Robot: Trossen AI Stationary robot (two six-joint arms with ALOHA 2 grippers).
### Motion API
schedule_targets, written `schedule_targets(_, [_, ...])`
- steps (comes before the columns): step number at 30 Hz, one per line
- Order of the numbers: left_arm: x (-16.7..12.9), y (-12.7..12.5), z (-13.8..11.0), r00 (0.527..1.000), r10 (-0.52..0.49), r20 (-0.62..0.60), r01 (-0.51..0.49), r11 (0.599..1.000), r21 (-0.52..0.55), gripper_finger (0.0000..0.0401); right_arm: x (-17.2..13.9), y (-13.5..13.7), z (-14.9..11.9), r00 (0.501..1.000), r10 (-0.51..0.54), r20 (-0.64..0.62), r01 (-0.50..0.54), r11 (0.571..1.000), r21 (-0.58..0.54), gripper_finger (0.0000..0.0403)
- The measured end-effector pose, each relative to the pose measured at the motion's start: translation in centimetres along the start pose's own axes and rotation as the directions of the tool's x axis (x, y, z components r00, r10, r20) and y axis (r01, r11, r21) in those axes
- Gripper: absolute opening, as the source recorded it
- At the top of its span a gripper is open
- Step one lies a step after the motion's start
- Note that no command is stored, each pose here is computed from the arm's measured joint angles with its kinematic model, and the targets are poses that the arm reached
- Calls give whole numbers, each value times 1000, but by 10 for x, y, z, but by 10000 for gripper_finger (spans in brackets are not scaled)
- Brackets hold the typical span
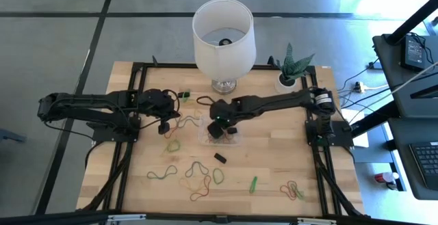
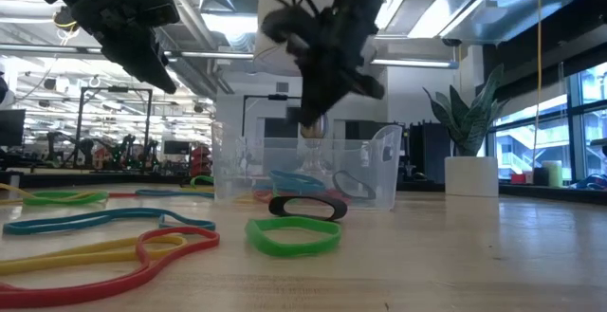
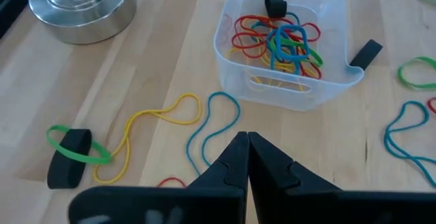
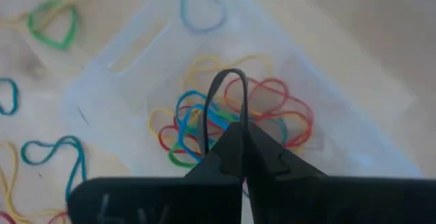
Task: Pick and place rubber bands into bin
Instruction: Put the black rubber band into the container, then put the green rubber band into the container
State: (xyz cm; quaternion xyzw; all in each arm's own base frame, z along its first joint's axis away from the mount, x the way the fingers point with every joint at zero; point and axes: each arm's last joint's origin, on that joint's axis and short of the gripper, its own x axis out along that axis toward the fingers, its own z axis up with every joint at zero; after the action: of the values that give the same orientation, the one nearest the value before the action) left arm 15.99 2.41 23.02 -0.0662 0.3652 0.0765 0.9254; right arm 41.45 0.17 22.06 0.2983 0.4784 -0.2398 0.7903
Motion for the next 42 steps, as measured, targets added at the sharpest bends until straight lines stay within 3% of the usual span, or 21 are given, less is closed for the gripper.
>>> schedule_targets(19, [0, 0, 0, 1000, 3, 0, -3, 1000, 1, 5, 42, 10, -26, 986, -9, -164, 0, 998, -57, 10])
schedule_targets(30, [0, 0, 0, 1000, -1, 0, 1, 1000, -17, 5, 42, 11, -26, 987, -10, -160, 4, 999, -40, 87])
schedule_targets(38, [0, 0, 0, 1000, -1, -1, 1, 1000, -20, 2, 3, 13, -22, 992, 31, -119, -36, 998, -42, 104])
schedule_targets(42, [0, 0, 2, 1000, 0, 21, 1, 999, -46, 7, -32, 18, -25, 998, 41, -50, -48, 984, -171, 87])
